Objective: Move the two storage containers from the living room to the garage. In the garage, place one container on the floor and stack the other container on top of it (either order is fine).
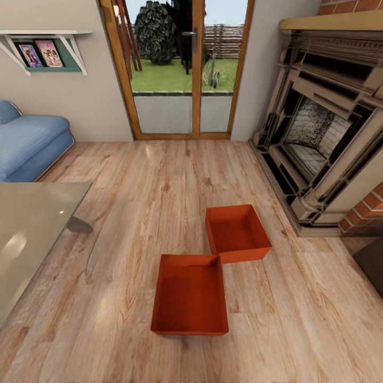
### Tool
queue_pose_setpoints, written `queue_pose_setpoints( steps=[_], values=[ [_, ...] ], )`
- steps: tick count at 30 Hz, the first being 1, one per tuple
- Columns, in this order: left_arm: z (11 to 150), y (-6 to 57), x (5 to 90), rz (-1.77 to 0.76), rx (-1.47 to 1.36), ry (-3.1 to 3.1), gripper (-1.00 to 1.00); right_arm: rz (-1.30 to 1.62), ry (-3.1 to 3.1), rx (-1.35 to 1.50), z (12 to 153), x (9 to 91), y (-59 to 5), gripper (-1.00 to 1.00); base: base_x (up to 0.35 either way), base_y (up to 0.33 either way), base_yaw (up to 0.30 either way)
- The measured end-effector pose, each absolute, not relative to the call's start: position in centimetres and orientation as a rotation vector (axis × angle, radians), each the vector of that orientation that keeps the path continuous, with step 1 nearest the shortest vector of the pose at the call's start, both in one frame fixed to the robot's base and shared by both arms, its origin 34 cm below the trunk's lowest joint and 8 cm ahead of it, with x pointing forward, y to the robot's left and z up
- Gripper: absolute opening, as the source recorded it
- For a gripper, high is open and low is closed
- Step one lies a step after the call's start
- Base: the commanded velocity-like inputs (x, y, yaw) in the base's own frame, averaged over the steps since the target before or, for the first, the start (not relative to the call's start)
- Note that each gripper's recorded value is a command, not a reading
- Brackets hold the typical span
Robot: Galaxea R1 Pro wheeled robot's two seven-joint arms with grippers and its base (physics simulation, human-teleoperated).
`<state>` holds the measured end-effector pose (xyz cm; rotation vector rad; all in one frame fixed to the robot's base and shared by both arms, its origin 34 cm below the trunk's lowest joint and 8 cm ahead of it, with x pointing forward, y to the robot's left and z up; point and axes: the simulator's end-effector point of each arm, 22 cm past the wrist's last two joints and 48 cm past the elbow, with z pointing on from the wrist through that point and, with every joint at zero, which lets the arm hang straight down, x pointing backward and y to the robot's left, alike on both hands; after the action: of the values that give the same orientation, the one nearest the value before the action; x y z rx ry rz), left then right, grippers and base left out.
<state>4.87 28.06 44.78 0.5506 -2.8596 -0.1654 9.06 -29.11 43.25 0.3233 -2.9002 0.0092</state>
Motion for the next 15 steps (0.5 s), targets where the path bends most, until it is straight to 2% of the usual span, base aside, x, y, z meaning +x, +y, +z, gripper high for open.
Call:
queue_pose_setpoints(
  steps=[15],
  values=[
    [45.01,28.06,3.97,-0.171,0.545,-2.836,1.0,0.005,-2.876,0.321,43.38,8.13,-29.11,1.0,0.0,0.0,0.0]
  ],
)
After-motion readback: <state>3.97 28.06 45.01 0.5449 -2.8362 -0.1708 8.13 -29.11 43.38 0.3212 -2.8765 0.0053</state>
